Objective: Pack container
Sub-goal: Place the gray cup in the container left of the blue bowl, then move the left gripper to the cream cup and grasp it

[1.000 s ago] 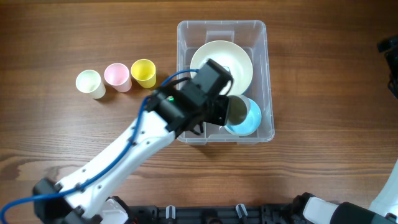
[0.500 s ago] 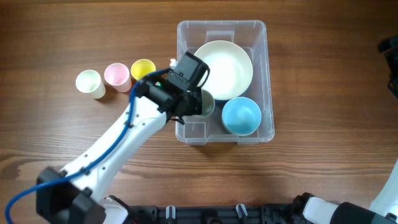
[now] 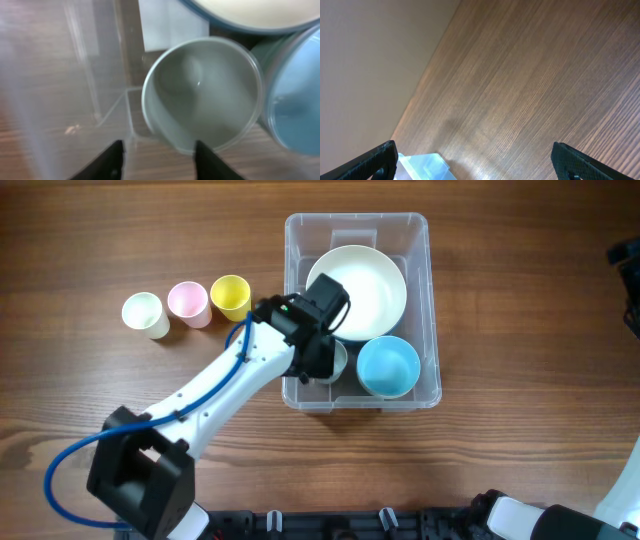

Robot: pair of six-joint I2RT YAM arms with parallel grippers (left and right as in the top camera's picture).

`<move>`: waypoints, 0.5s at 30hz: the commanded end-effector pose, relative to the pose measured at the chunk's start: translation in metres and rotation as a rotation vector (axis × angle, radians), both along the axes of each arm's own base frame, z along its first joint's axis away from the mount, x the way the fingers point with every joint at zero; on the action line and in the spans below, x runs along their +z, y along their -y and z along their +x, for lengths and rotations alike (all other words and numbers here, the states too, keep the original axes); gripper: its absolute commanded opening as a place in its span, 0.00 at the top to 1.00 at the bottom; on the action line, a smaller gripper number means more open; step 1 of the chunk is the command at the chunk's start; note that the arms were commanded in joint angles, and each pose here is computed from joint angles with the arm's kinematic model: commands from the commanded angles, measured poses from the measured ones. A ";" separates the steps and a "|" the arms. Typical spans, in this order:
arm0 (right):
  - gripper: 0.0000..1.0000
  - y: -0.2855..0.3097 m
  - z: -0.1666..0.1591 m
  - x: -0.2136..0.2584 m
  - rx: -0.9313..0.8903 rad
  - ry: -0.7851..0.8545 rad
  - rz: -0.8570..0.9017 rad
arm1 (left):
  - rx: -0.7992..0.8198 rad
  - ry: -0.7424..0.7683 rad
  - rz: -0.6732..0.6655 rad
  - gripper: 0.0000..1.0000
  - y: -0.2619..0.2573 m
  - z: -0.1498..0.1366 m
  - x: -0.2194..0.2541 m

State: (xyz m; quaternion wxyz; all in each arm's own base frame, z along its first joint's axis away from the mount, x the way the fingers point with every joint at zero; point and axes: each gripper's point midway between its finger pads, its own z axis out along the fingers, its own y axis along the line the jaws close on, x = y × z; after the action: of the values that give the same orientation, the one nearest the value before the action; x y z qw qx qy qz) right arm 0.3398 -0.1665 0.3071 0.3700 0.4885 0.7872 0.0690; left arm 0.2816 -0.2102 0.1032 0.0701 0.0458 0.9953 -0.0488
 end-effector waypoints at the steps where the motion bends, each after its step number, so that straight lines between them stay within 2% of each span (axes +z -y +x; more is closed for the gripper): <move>1: 0.00 0.000 0.001 0.000 -0.002 0.002 0.008 | 0.039 0.170 -0.121 0.50 -0.002 0.025 0.086; 4: 0.00 0.000 0.001 0.000 -0.002 0.002 0.008 | 0.111 0.282 -0.134 0.43 -0.029 0.037 0.131; 6: 0.00 0.000 0.001 0.000 -0.002 0.002 0.008 | 0.223 0.383 -0.094 0.35 -0.073 0.047 0.159; 8: 0.00 0.000 0.001 0.000 -0.002 0.002 0.008 | 0.359 0.440 -0.032 0.35 -0.125 0.055 0.171; 11: 0.00 0.000 0.001 0.000 -0.002 0.002 0.008 | 0.585 0.401 0.028 0.30 -0.204 0.062 0.162; 15: 0.00 0.000 0.001 0.000 -0.002 0.002 0.008 | 0.800 0.223 0.022 0.31 -0.274 0.065 0.108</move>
State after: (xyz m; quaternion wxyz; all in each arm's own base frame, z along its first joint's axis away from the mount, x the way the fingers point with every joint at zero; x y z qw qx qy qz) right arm 0.3398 -0.1665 0.3071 0.3700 0.4885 0.7872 0.0690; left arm 0.3453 0.0186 0.2593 0.2626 -0.2705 0.9262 -0.0092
